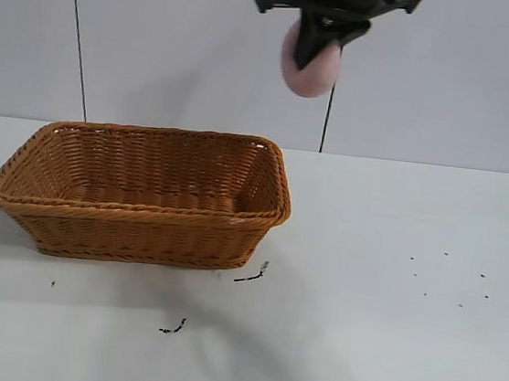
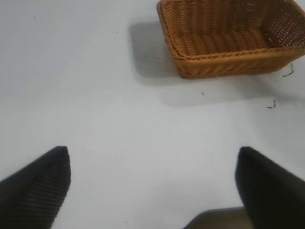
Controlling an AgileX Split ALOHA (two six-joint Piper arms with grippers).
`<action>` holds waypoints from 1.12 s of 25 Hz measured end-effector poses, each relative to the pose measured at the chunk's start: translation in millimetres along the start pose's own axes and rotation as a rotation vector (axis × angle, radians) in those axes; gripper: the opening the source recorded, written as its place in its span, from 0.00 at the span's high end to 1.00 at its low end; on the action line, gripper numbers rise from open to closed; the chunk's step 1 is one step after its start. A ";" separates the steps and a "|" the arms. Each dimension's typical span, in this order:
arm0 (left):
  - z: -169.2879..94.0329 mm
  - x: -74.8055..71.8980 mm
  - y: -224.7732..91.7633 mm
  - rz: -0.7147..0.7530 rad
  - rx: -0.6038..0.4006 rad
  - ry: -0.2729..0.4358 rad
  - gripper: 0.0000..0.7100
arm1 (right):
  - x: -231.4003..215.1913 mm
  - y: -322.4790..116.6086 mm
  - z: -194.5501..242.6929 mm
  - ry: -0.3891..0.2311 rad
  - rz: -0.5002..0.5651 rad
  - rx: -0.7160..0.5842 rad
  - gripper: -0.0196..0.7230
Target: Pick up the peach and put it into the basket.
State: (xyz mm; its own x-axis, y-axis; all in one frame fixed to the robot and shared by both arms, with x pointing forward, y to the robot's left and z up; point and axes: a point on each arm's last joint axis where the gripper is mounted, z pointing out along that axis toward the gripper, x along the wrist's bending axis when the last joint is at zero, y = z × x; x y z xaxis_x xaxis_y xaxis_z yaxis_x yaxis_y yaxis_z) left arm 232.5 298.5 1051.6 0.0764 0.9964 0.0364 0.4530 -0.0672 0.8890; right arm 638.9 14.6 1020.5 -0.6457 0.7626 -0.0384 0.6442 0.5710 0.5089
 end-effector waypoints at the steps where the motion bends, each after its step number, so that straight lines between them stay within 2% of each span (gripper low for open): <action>1: 0.0 0.0 0.0 0.000 0.000 0.000 0.03 | 5.3 -3.7 13.1 0.007 -0.008 0.023 0.93; 7: 0.0 0.0 0.0 0.000 0.000 0.000 0.03 | 12.4 -25.7 69.4 0.020 -0.016 0.133 0.91; 10: 0.0 0.0 0.0 0.000 0.000 0.000 0.03 | 12.5 -28.2 75.6 0.018 -0.017 0.135 0.81; 11: 0.0 0.0 0.0 0.000 0.000 0.000 0.03 | 12.5 -27.3 75.2 0.018 -0.017 0.127 0.72; 13: 0.0 0.0 0.0 0.000 0.000 0.000 0.03 | 12.4 -26.2 73.6 0.018 -0.017 0.120 0.47; 14: 0.0 0.0 0.0 0.000 0.000 0.000 0.03 | 12.4 -26.2 73.6 0.018 -0.017 0.120 0.30; 15: 0.0 0.0 0.0 0.000 0.000 0.000 0.03 | 12.4 -26.2 73.6 0.018 -0.021 0.120 0.19; 17: 0.0 0.0 0.0 0.000 0.000 0.000 0.03 | 11.8 -25.3 71.5 0.018 -0.030 0.116 0.10; 19: 0.0 0.0 0.0 0.000 0.000 0.000 0.03 | 10.8 -21.6 63.2 0.017 -0.033 0.100 0.06; 24: 0.0 0.0 0.0 0.000 0.000 0.000 0.03 | -1.9 -8.1 29.8 0.003 -0.012 0.032 0.05; 28: 0.0 0.0 0.0 0.000 0.000 0.000 0.03 | -41.7 -3.8 7.0 -0.038 0.066 -0.005 0.05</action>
State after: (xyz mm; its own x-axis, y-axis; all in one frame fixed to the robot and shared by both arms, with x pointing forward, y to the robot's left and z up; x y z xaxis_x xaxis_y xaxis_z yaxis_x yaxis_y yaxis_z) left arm 232.5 298.5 1051.6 0.0764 0.9964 0.0364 0.4530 -0.0672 0.8890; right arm 666.3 -17.3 1014.1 -0.5861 0.8094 -0.0372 0.6823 0.5178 0.5161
